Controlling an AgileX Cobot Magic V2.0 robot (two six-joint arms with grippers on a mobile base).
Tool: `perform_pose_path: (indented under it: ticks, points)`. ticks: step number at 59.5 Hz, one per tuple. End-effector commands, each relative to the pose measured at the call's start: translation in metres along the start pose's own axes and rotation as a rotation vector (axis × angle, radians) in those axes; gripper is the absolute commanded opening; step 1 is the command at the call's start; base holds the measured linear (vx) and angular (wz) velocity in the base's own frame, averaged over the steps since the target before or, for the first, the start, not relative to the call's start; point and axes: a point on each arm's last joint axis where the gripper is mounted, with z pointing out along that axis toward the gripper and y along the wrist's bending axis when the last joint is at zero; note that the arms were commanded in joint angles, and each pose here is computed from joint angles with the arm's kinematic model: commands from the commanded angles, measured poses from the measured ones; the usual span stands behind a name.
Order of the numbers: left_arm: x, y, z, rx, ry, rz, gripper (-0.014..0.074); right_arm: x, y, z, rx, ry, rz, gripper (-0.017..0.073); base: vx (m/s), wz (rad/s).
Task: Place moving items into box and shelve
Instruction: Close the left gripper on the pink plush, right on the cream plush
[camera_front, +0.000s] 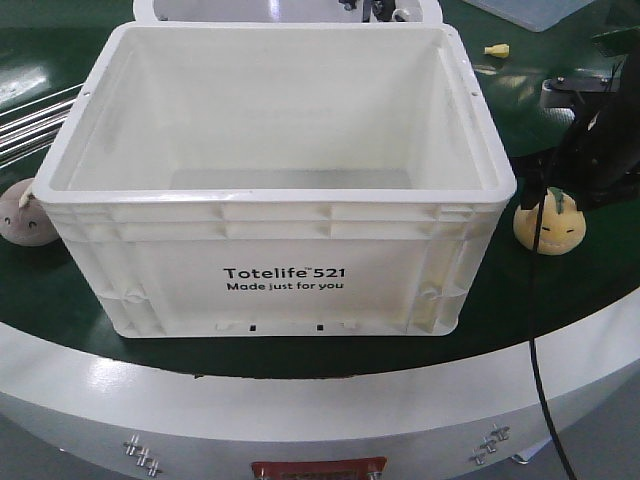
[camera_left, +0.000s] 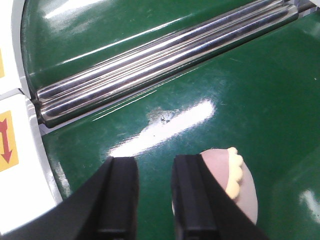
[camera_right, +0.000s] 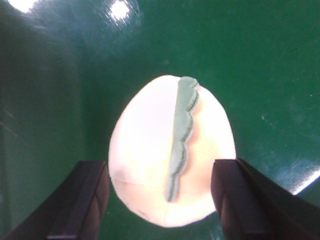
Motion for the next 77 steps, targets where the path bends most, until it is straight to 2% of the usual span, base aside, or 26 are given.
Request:
perform_pose_path:
  ticks: [1,17,23,28,38,56,62,77]
  points:
    - [-0.019,-0.001,-0.012,0.029,-0.109,-0.005,0.0317,-0.009,-0.005,-0.020,0.020,-0.083,-0.003,0.0487,0.00,0.00]
    - [-0.019,-0.001,-0.012,0.029,-0.108,-0.005,0.0317,-0.009,-0.008,-0.002,0.067,-0.040,0.001,0.0479,0.00,0.00]
    - [-0.019,-0.001,-0.012,0.029,-0.108,-0.005,0.0317,-0.009,-0.008,0.003,0.072,-0.024,-0.002,0.0424,0.00,0.00]
    - [-0.019,-0.001,-0.012,0.028,-0.107,-0.005,0.0317,-0.008,-0.008,0.007,0.073,-0.015,-0.005,0.0312,0.00,0.00]
    - [-0.019,-0.001,-0.012,0.028,-0.107,-0.005,0.0317,-0.009,-0.008,0.009,0.082,-0.015,-0.022,-0.0025,0.00,0.00]
    - [-0.019,-0.001,-0.012,0.028,-0.107,-0.005,0.0317,-0.012,-0.012,-0.001,0.111,-0.055,-0.045,-0.0016,0.00,0.00]
    - [-0.019,-0.001,-0.012,0.028,-0.107,-0.005,0.0317,-0.014,-0.015,-0.018,0.133,-0.111,-0.056,-0.0016,0.00,0.00]
    - [-0.019,-0.001,-0.012,0.030,-0.110,-0.005,0.0317,-0.029,-0.020,-0.082,0.145,-0.302,-0.025,-0.0016,0.00,0.00]
